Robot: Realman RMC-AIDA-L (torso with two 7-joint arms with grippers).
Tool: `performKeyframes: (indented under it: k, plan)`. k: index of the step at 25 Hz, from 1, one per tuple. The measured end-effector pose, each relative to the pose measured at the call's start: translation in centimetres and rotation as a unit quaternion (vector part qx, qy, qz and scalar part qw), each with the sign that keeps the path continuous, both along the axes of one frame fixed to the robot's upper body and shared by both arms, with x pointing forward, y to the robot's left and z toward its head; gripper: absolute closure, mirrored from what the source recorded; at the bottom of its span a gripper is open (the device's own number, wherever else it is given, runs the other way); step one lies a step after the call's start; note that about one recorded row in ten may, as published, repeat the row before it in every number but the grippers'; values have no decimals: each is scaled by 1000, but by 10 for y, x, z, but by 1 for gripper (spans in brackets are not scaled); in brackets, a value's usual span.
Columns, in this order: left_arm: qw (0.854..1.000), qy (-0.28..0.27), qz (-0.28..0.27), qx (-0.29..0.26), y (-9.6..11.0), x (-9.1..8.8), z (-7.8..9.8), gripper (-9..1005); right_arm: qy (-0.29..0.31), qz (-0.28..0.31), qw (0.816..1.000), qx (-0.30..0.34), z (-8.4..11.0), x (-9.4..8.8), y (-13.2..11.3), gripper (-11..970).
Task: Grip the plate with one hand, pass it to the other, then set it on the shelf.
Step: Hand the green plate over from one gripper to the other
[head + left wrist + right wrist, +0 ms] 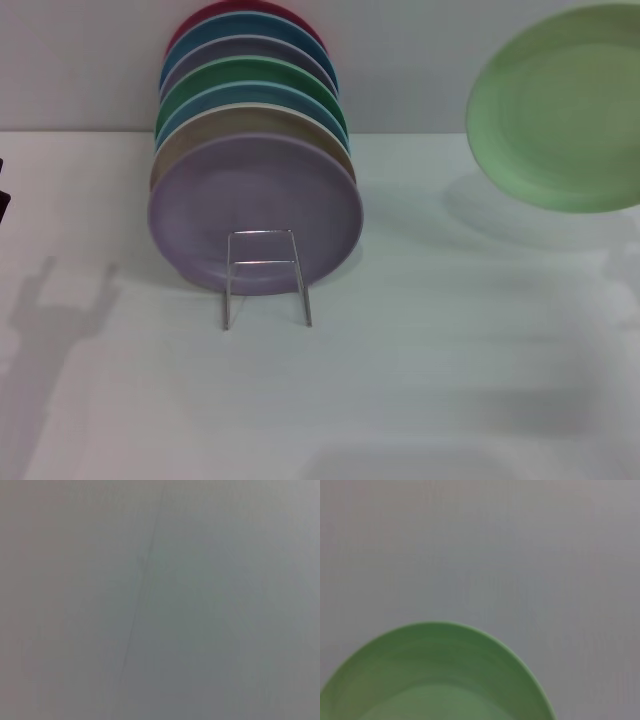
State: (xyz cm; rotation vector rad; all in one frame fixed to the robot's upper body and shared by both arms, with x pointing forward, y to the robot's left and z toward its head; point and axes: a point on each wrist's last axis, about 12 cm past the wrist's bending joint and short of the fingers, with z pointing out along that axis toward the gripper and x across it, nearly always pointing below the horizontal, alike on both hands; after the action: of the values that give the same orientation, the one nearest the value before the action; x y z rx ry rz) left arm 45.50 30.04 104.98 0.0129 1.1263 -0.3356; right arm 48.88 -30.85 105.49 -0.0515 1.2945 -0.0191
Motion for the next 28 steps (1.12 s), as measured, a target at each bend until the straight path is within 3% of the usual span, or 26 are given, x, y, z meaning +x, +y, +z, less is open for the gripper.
performKeyframes:
  k: [28]
  plan:
    - [999,1,-42,5,-13,-4,-1,206,35,102,994,29,-30,-37,16,942]
